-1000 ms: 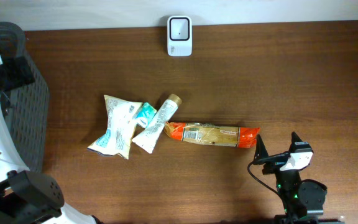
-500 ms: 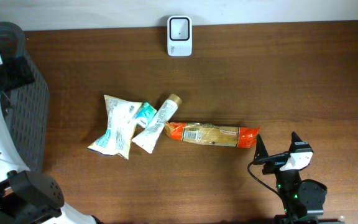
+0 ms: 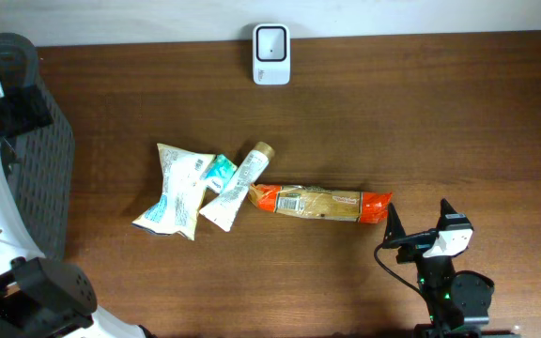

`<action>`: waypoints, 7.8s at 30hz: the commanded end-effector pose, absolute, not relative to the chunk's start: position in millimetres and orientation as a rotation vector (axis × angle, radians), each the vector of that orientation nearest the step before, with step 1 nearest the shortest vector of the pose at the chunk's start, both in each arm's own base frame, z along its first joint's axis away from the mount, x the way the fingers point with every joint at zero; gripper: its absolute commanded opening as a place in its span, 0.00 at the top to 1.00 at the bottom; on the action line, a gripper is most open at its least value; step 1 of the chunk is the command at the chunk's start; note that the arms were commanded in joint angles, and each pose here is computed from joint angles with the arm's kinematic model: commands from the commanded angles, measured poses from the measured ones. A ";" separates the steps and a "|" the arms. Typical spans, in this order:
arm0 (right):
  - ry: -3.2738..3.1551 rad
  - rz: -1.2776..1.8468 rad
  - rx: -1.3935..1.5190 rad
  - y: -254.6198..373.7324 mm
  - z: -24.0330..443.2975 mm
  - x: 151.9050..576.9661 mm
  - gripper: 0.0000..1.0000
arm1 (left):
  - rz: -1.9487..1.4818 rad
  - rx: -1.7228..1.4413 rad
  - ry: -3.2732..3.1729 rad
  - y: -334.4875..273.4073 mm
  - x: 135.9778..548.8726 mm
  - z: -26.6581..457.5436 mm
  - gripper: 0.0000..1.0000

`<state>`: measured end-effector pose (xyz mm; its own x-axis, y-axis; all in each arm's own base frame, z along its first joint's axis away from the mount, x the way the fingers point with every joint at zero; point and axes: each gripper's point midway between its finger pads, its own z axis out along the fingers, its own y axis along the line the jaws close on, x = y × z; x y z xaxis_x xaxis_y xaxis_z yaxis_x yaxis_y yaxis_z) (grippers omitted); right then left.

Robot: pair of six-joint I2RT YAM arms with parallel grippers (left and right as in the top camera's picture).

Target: Scan the item barcode

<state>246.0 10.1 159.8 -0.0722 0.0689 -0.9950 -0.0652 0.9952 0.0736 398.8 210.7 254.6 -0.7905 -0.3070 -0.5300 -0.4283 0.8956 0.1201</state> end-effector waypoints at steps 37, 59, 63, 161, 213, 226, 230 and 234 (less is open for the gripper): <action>1.643 0.105 0.002 9.0 157.6 245.9 0.01 | 0.307 -0.550 2.549 212.3 397.6 251.6 0.01; 1.639 0.129 -0.020 14.0 158.5 245.5 0.01 | 0.307 -0.550 2.550 212.1 397.6 251.6 0.01; 1.635 0.169 -0.057 22.2 159.5 244.6 0.01 | 0.307 -0.550 2.550 212.3 397.6 251.6 0.01; 2.358 0.633 -0.128 75.4 188.0 285.2 0.01 | 0.307 -0.550 2.549 212.3 397.6 251.6 0.01; 2.358 0.633 -0.128 75.4 188.0 285.2 0.01 | 0.307 -0.550 2.549 212.3 397.6 251.6 0.01; 2.358 0.633 -0.128 75.4 188.0 285.2 0.01 | 0.307 -0.550 2.549 212.3 397.6 251.6 0.01; 2.359 0.632 -0.127 75.4 187.9 285.2 0.01 | 0.307 -0.550 2.550 212.2 397.5 251.5 0.01; 2.359 0.632 -0.127 75.3 187.6 285.5 0.01 | 0.307 -0.550 2.549 212.3 397.6 251.6 0.01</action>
